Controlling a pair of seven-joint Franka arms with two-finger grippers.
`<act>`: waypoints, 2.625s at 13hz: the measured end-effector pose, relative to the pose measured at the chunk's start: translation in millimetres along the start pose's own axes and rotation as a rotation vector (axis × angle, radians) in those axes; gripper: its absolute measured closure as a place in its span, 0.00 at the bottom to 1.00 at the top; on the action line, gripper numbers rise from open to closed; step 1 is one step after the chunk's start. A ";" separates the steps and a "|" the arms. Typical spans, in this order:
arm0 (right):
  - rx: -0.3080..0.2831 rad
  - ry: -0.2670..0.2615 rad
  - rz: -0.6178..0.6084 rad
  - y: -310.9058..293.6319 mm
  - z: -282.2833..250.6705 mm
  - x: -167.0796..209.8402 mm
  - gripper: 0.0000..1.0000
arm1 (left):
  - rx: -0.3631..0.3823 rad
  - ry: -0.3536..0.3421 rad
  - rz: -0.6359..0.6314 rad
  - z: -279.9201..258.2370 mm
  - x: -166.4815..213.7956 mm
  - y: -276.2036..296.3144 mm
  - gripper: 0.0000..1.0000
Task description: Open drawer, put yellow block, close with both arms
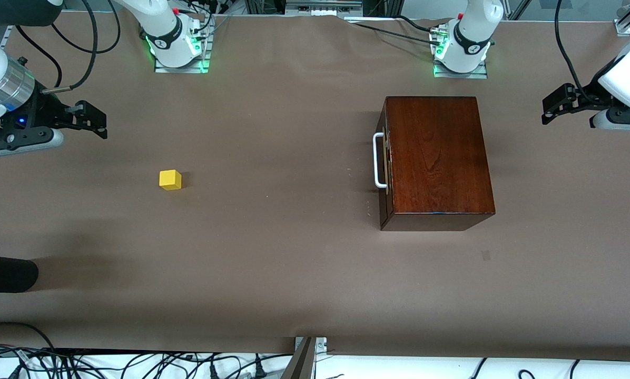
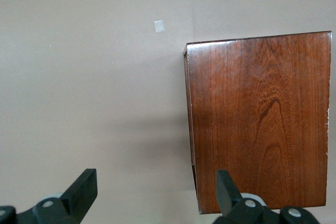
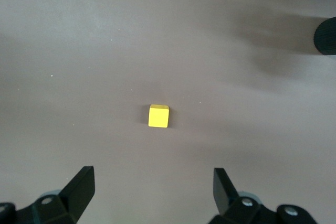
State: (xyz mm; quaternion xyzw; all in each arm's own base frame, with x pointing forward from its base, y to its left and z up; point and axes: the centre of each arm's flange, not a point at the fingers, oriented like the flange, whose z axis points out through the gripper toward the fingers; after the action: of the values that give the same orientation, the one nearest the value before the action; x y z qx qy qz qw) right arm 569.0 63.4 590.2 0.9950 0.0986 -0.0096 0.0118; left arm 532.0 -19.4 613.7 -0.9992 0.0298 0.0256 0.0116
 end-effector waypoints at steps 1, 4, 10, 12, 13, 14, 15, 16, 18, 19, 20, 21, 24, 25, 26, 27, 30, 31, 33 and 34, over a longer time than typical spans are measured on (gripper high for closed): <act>0.000 0.000 0.000 0.0 0.0 0.0 0.00 | 0.000 0.000 0.000 -0.1 -0.1 0.0 0.00; 0.000 0.000 0.000 0.0 0.0 0.0 0.00 | 0.000 0.001 0.001 -0.3 -0.1 0.5 0.00; 0.000 0.000 0.000 0.1 0.0 0.0 0.00 | 0.000 -0.023 0.005 1.6 -2.8 3.4 0.00; 0.000 0.000 0.000 0.1 0.0 0.0 0.00 | 0.000 -0.038 0.011 2.8 -4.4 6.4 0.00; 0.000 0.000 0.000 0.0 0.0 0.0 0.00 | 0.000 -0.042 0.011 3.2 -4.8 7.0 0.00; 0.000 0.000 0.000 0.0 0.0 0.0 0.00 | 0.000 -0.049 0.009 4.1 -5.3 6.2 0.00; 0.000 0.000 0.000 0.1 0.0 0.0 0.00 | 0.000 -0.054 0.007 5.0 -5.5 5.4 0.00; 0.000 0.000 0.000 0.1 0.0 0.0 0.00 | 0.000 -0.056 0.005 5.3 -5.4 4.6 0.00; 0.000 0.000 0.000 0.0 0.0 0.0 0.00 | -0.001 -0.058 0.001 6.7 -3.8 2.8 0.00; 0.000 0.000 0.000 0.1 0.0 0.0 0.00 | -0.001 -0.068 0.000 9.3 -1.6 2.5 0.00; 0.000 0.000 0.000 0.1 0.0 0.0 0.00 | -0.001 -0.093 0.002 14.7 0.9 3.7 0.00; 0.000 0.000 0.000 0.1 0.0 0.0 0.00 | 0.000 -0.125 0.012 21.3 3.3 7.5 0.00; 0.000 0.000 0.000 0.1 0.1 0.0 0.00 | 0.005 -0.163 0.085 35.6 13.7 42.3 0.00; 0.000 -0.001 0.000 0.2 0.2 0.0 0.00 | 0.010 -0.170 0.100 40.4 17.8 64.7 0.00; 0.000 -0.001 0.000 0.2 0.3 0.1 0.00 | 0.017 -0.174 0.094 47.5 23.0 93.9 0.00; 0.000 -0.001 0.000 0.2 0.4 0.1 0.00 | 0.024 -0.167 0.076 56.4 29.4 129.6 0.00; 0.000 -0.002 0.001 0.5 0.8 0.3 0.00 | 0.033 -0.153 -0.003 100.6 41.3 243.4 0.00; 0.000 -0.002 0.001 0.5 0.9 0.4 0.00 | 0.036 -0.147 -0.017 121.8 42.0 279.1 0.00; 0.000 -0.002 0.002 0.6 1.2 0.5 0.00 | 0.065 -0.128 -0.015 166.3 38.2 338.8 0.00; 0.000 -0.003 0.002 0.7 1.3 0.6 0.00 | 0.110 -0.122 -0.001 191.2 31.3 366.3 0.00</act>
State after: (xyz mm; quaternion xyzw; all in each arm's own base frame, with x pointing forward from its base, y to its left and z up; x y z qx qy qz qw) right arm 569.7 62.8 589.0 0.9951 0.0975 -0.0108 0.0120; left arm 531.5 -382.1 413.2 -0.9936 0.0298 0.0849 0.0682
